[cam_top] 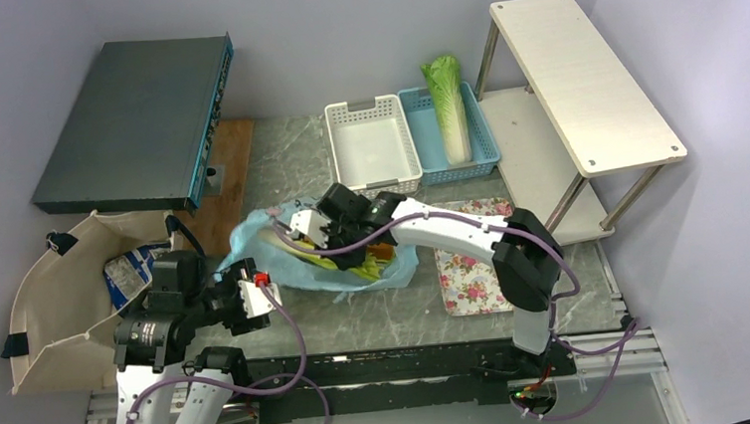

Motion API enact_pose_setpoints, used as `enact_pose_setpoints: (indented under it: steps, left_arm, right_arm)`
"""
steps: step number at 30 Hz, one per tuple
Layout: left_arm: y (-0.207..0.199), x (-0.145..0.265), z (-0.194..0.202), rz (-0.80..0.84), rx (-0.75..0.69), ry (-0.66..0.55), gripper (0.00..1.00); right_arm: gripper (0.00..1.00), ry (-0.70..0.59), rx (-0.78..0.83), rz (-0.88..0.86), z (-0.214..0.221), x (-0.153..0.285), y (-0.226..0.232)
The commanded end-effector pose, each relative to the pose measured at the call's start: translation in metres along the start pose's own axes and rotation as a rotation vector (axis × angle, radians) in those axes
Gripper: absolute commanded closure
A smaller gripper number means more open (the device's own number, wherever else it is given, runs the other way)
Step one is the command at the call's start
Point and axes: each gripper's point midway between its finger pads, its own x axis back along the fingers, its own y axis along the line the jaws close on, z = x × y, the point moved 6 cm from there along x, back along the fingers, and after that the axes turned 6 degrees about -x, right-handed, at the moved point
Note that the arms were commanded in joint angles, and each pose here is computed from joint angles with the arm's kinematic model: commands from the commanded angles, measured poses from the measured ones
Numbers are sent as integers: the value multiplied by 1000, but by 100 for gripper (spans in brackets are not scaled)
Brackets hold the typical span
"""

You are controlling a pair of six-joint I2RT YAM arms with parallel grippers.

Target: Untie the knot of the grocery bags and take out the mixed food

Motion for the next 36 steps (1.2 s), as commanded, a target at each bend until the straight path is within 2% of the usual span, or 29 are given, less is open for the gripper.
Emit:
enact_pose_setpoints:
  steps: [1, 10, 14, 19, 21, 24, 28, 32, 36]
  left_arm:
    - [3, -3, -1, -22, -26, -23, 27]
    - [-4, -5, 7, -42, -15, 0, 25]
    - [-7, -4, 9, -33, -24, 8, 25]
    - [-7, -3, 7, -37, -16, 5, 25]
    - [-6, -2, 5, -43, -9, -1, 26]
    - [-2, -1, 3, -59, 6, -3, 25]
    - [2, -1, -2, -78, 36, -30, 24]
    - [10, 13, -33, -90, 28, -156, 22]
    - [24, 38, -79, -93, 78, -309, 12]
  right_arm:
    - [100, -17, 19, 10, -27, 50, 4]
    - [100, 159, 26, -31, -9, 72, 11]
    - [100, 162, 59, -7, -4, 74, 7]
    - [100, 57, 73, 51, -43, 109, 3]
    - [100, 46, 70, 63, -45, 121, 4]
    - [100, 16, 48, 85, -27, 135, 7]
    - [100, -52, 95, 119, 3, 140, 13]
    - [100, -178, 139, 83, -2, 147, 21]
    - [100, -371, 172, -18, -25, 155, 36]
